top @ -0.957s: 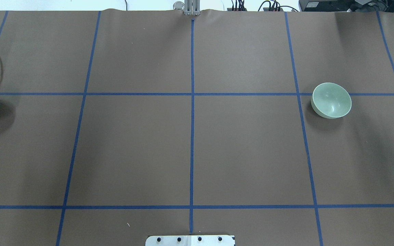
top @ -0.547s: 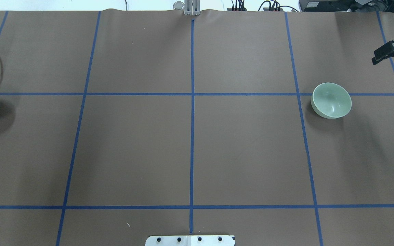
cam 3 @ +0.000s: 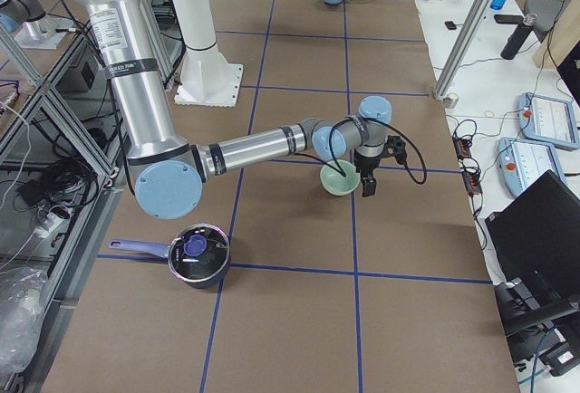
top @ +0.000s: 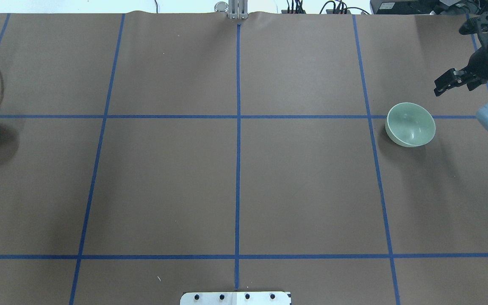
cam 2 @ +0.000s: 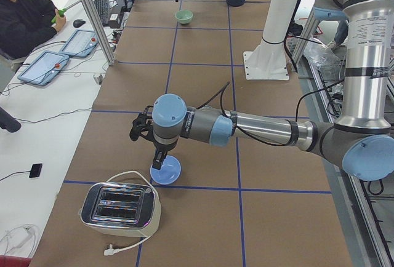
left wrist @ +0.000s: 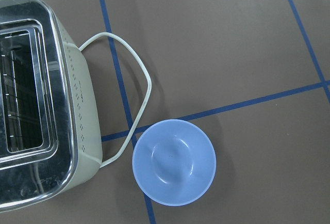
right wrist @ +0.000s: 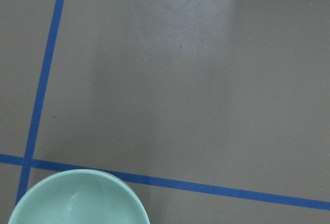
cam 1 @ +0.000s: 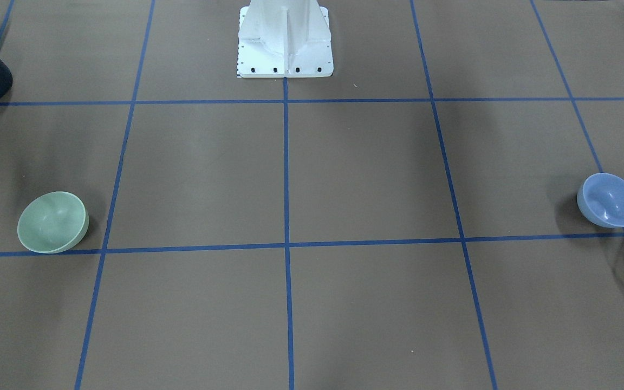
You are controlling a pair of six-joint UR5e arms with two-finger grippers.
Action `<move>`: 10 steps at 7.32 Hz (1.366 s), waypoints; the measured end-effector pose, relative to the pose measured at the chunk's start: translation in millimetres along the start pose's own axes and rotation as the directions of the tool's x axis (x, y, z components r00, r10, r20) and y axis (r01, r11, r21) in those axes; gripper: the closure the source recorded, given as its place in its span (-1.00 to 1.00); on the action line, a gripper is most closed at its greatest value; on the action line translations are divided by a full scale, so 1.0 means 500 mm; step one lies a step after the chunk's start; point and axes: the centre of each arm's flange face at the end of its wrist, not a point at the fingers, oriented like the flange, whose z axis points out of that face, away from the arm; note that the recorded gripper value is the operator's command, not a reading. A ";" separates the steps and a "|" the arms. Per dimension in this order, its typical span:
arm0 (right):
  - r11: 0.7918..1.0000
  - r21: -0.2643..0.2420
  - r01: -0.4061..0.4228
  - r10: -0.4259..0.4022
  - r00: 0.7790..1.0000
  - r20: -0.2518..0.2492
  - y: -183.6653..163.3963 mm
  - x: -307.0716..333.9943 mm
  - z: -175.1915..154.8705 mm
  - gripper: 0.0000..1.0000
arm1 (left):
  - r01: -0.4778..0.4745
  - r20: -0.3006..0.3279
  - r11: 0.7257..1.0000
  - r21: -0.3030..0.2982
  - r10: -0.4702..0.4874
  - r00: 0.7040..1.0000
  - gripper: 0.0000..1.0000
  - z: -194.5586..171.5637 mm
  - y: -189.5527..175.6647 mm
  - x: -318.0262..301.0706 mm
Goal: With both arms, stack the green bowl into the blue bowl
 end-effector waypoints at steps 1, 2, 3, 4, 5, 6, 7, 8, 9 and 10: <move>1.000 -0.002 0.005 -0.005 1.000 0.007 0.002 0.002 0.014 -1.00 | 0.031 -0.003 0.999 -0.011 -0.031 1.000 -0.94 0.029 -0.017 0.005; 1.000 -0.004 0.008 -0.008 1.000 0.013 0.004 0.003 0.020 -1.00 | 0.065 0.008 0.998 -0.014 -0.065 0.998 -0.94 0.060 -0.028 0.015; 1.000 -0.004 0.009 -0.009 1.000 0.016 0.004 0.003 0.022 -1.00 | 0.096 0.032 0.995 -0.016 -0.096 0.995 -0.94 0.098 -0.032 0.019; 1.000 -0.005 0.010 -0.010 1.000 0.020 0.005 0.001 0.023 -1.00 | 0.114 0.052 0.993 -0.019 -0.113 0.992 -0.94 0.139 -0.032 0.008; 1.000 -0.008 0.012 -0.011 0.999 0.030 0.005 -0.002 0.023 -1.00 | 0.122 0.058 0.992 -0.021 -0.120 0.991 -0.94 0.183 -0.034 -0.014; 1.000 -0.012 0.013 -0.012 0.999 0.045 0.006 -0.007 0.020 -1.00 | 0.134 0.057 0.991 -0.016 -0.133 0.990 -0.94 0.228 -0.037 -0.033; 1.000 -0.012 0.007 -0.006 0.998 0.056 0.006 -0.014 0.015 -1.00 | 0.146 0.054 0.989 -0.006 -0.146 0.988 -0.94 0.263 -0.035 -0.037; 1.000 -0.010 -0.008 0.009 0.998 0.064 0.005 -0.019 0.010 -1.00 | 0.157 0.051 0.988 0.005 -0.158 0.986 -0.94 0.284 -0.033 -0.032; 1.000 -0.009 -0.016 0.017 0.998 0.068 0.005 -0.022 0.008 -1.00 | 0.163 0.051 0.987 0.010 -0.164 0.985 -0.94 0.297 -0.030 -0.027; 1.000 -0.009 -0.020 0.020 0.997 0.070 0.004 -0.024 0.007 -1.00 | 0.163 0.057 0.987 0.008 -0.163 0.985 -0.94 0.308 -0.027 -0.023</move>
